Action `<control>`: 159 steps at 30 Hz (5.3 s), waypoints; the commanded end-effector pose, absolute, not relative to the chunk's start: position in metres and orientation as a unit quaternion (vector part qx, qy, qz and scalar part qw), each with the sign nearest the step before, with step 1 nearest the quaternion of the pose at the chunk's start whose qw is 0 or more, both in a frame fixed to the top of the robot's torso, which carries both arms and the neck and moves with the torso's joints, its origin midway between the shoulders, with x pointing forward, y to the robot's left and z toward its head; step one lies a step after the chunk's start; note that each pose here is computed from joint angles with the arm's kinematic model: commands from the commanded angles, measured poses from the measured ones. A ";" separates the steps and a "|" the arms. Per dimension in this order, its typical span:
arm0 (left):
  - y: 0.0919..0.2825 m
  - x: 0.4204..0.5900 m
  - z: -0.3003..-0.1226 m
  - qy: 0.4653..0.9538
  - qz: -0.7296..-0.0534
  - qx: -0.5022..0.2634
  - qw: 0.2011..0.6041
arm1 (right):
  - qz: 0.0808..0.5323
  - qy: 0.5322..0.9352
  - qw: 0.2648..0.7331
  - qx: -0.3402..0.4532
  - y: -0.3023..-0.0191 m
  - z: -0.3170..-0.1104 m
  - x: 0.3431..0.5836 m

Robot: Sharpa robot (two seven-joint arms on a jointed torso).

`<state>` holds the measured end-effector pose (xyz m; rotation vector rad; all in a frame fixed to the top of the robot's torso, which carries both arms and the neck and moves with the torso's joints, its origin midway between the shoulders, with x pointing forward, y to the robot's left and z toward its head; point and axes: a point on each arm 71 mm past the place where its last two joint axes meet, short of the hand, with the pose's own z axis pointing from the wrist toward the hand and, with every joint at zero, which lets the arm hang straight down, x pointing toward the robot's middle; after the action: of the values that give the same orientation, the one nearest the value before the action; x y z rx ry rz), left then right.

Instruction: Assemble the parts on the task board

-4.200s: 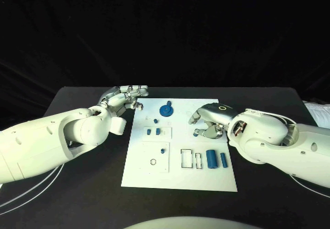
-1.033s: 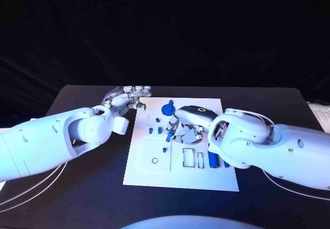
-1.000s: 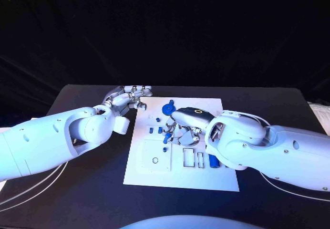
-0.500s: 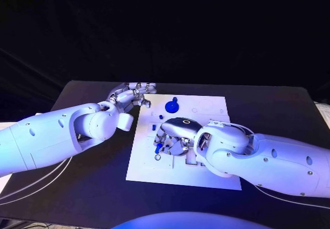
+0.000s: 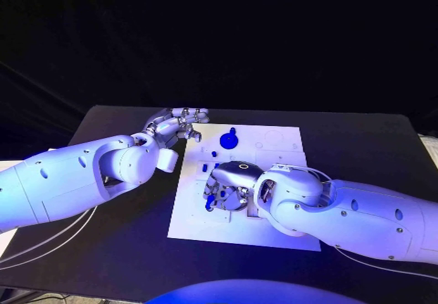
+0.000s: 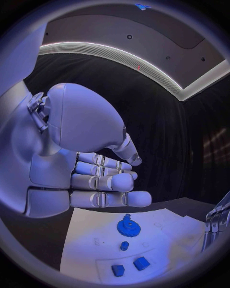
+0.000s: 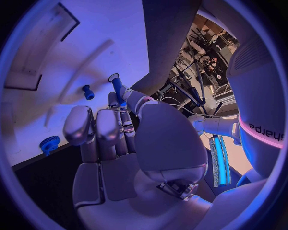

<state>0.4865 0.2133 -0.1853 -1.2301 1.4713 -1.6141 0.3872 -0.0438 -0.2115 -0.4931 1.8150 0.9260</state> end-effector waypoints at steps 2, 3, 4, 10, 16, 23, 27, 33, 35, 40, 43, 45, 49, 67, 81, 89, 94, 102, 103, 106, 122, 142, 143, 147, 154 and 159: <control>0.210 0.486 -0.184 0.559 -0.619 -0.460 0.305 | 0.381 0.756 0.483 -0.223 -0.042 -0.215 0.384; 0.210 0.486 -0.184 0.559 -0.619 -0.460 0.305 | 0.381 0.756 0.483 -0.224 -0.042 -0.216 0.385; 0.210 0.486 -0.184 0.559 -0.619 -0.460 0.305 | 0.380 0.757 0.482 -0.224 -0.042 -0.216 0.385; 0.211 0.486 -0.184 0.559 -0.619 -0.460 0.305 | 0.371 0.760 0.482 -0.228 -0.043 -0.218 0.386; 0.211 0.486 -0.184 0.559 -0.619 -0.460 0.306 | 0.365 0.758 0.489 -0.231 -0.044 -0.219 0.387; 0.212 0.486 -0.184 0.559 -0.619 -0.460 0.306 | 0.365 0.754 0.494 -0.233 -0.043 -0.218 0.386; 0.211 0.486 -0.184 0.559 -0.619 -0.460 0.306 | 0.367 0.750 0.499 -0.233 -0.042 -0.217 0.385; 0.211 0.486 -0.184 0.559 -0.619 -0.460 0.306 | 0.367 0.748 0.500 -0.235 -0.041 -0.218 0.383; 0.212 0.486 -0.185 0.559 -0.619 -0.460 0.306 | 0.366 0.749 0.500 -0.235 -0.041 -0.218 0.383; 0.212 0.486 -0.185 0.559 -0.619 -0.460 0.306 | 0.364 0.751 0.499 -0.236 -0.041 -0.219 0.383; 0.212 0.486 -0.185 0.559 -0.618 -0.460 0.306 | 0.361 0.752 0.498 -0.237 -0.042 -0.220 0.383; 0.212 0.486 -0.185 0.559 -0.618 -0.460 0.306 | 0.360 0.752 0.498 -0.237 -0.042 -0.220 0.383; 0.212 0.486 -0.185 0.559 -0.619 -0.460 0.305 | 0.357 0.751 0.502 -0.238 -0.043 -0.219 0.383; 0.212 0.486 -0.185 0.560 -0.618 -0.460 0.304 | 0.354 0.750 0.506 -0.237 -0.045 -0.219 0.383; 0.212 0.486 -0.185 0.560 -0.618 -0.460 0.304 | 0.351 0.753 0.504 -0.237 -0.048 -0.218 0.382; 0.212 0.486 -0.185 0.560 -0.618 -0.460 0.304 | 0.332 0.766 0.489 -0.253 -0.043 -0.222 0.381; 0.212 0.486 -0.185 0.561 -0.618 -0.459 0.305 | 0.329 0.768 0.486 -0.256 -0.041 -0.223 0.382; 0.212 0.486 -0.184 0.561 -0.618 -0.459 0.305 | 0.341 0.761 0.493 -0.246 -0.039 -0.221 0.382; 0.212 0.485 -0.184 0.561 -0.618 -0.459 0.305 | 0.343 0.760 0.495 -0.245 -0.039 -0.220 0.383; 0.213 0.485 -0.184 0.561 -0.617 -0.460 0.306 | 0.348 0.756 0.500 -0.240 -0.039 -0.219 0.383; 0.213 0.486 -0.185 0.561 -0.617 -0.460 0.305 | 0.394 0.719 0.538 -0.195 -0.052 -0.206 0.383; 0.218 0.485 -0.184 0.559 -0.615 -0.461 0.309 | 0.326 0.781 0.526 0.081 -0.203 -0.164 0.392; 0.218 0.485 -0.184 0.559 -0.615 -0.461 0.309 | 0.313 0.784 0.530 0.079 -0.207 -0.165 0.390; 0.218 0.485 -0.184 0.559 -0.615 -0.461 0.309 | 0.249 0.793 0.552 0.067 -0.229 -0.168 0.386; 0.217 0.485 -0.184 0.560 -0.616 -0.461 0.308 | 0.177 0.807 0.561 0.045 -0.242 -0.177 0.381; 0.218 0.485 -0.184 0.559 -0.616 -0.461 0.309 | 0.153 0.815 0.558 0.031 -0.242 -0.184 0.378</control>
<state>0.4853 0.2194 -0.1854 -1.2321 1.4771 -1.6063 0.3788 -0.2400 -0.1822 0.1359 1.9091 0.4696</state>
